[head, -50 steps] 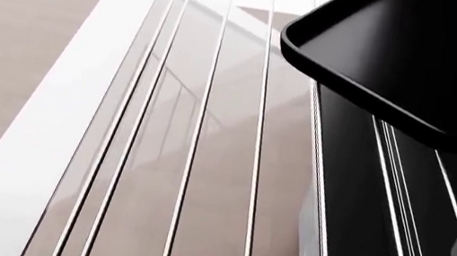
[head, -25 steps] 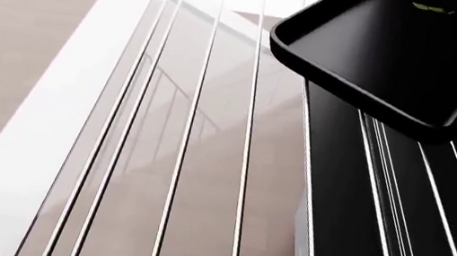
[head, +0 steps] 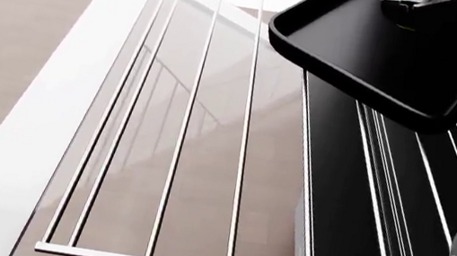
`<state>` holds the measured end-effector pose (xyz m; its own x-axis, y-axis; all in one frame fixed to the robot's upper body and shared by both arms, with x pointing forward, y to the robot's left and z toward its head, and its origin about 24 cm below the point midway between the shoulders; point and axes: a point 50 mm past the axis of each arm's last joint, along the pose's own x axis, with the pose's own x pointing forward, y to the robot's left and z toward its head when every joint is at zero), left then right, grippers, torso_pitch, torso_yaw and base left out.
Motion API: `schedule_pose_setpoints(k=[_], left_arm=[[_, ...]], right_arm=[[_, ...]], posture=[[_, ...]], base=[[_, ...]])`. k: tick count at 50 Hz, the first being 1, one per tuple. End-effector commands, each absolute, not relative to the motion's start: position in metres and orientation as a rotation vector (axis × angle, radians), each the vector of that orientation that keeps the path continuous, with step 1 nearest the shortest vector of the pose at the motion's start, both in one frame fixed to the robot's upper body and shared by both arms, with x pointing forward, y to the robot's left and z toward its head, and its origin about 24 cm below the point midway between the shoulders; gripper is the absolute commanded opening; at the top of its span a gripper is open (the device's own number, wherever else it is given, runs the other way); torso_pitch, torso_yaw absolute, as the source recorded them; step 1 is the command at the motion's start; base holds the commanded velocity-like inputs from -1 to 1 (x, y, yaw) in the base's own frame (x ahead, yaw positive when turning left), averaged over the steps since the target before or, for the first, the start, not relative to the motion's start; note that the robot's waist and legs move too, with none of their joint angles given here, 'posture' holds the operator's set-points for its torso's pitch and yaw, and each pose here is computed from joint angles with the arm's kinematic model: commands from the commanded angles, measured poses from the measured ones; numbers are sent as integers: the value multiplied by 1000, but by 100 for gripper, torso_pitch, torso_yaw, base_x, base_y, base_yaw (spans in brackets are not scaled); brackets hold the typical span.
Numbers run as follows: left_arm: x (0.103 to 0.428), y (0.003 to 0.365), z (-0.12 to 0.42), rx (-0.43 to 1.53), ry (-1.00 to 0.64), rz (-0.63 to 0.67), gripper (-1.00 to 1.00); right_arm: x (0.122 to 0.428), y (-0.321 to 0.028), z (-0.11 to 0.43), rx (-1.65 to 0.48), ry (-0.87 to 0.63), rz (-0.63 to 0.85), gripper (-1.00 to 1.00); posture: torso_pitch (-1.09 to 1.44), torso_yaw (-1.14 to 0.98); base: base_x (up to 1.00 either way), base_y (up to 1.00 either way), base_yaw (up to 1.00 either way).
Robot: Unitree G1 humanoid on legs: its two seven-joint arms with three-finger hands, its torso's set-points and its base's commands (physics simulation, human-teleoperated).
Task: Place the broccoli on the top rack of the oven.
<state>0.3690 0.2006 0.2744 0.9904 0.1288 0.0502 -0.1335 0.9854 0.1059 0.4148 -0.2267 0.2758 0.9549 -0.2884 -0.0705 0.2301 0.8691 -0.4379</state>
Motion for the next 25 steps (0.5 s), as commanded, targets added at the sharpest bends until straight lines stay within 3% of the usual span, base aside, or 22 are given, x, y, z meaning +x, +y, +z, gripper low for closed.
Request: schedule_pose_setpoints(k=[1, 25], left_arm=[[363, 201, 298, 111, -148, 138, 100], [360, 200, 296, 109, -142, 139, 100]], right_arm=[[412, -224, 307, -452, -5, -300, -100], [418, -223, 288, -497, -15, -327, -100]], posture=[[0, 0], [0, 0]], base=[[0, 0, 0], [0, 0, 0]])
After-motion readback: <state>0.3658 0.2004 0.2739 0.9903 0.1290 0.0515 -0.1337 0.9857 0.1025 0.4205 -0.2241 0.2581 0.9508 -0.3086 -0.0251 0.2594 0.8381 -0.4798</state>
